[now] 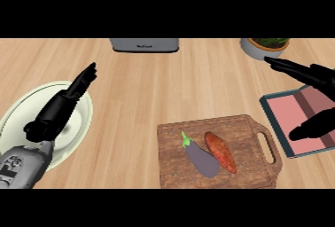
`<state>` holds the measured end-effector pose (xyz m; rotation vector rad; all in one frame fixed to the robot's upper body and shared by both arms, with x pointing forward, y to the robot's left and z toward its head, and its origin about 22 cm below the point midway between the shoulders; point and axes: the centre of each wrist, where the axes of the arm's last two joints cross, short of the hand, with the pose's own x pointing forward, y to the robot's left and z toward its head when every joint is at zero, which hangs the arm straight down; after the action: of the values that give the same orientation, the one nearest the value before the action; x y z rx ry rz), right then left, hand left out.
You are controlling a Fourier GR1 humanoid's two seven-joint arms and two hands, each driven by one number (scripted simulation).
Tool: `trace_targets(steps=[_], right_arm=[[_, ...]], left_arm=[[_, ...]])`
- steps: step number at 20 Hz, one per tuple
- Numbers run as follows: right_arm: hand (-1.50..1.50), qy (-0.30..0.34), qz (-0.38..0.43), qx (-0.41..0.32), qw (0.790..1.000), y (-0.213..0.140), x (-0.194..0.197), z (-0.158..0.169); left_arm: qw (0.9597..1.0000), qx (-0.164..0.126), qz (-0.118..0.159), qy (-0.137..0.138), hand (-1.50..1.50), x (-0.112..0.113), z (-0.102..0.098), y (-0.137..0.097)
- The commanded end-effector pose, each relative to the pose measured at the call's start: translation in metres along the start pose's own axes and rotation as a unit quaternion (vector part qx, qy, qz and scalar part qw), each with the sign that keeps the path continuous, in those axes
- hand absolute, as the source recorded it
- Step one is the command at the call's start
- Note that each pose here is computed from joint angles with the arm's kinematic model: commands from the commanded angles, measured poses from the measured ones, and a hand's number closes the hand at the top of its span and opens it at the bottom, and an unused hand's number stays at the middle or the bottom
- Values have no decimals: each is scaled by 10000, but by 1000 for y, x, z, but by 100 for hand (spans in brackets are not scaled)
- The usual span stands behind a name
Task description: Pick the sweet potato from the cutting board and place it in the cardboard box
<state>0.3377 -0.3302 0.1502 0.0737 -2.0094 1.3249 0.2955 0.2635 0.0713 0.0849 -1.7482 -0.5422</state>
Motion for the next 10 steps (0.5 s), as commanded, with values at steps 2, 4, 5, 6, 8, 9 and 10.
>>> trace_targets(steps=[2, 4, 5, 6, 8, 9, 10], right_arm=[[-150, 95, 859, 1362, 9869, -4, 17, -13], [-150, 67, 1188, 1836, 9758, 4, 40, -32], [-150, 114, 1331, 2089, 9688, -3, 49, -27], [-150, 117, 1428, 2131, 9665, 14, 47, -30], [-150, 174, 1533, 2466, 9568, 30, 64, -35], [-150, 106, 1671, 2495, 9538, 42, 75, -49], [-150, 255, 1877, 2635, 9459, 24, 81, -44]], left_arm=[[10000, -19, -41, -39, 0, 8, 0, 0], [10000, 59, -10, 12, 0, -13, 13, -4], [9999, 86, -30, 84, 0, -7, 3, 8], [9999, 101, -12, 62, 0, -15, 12, -17], [9998, 156, -17, 85, 0, -6, 7, -2], [9999, 103, -19, 70, 0, 1, -4, 1], [9999, 47, 66, 132, 0, -1, 13, -2]])
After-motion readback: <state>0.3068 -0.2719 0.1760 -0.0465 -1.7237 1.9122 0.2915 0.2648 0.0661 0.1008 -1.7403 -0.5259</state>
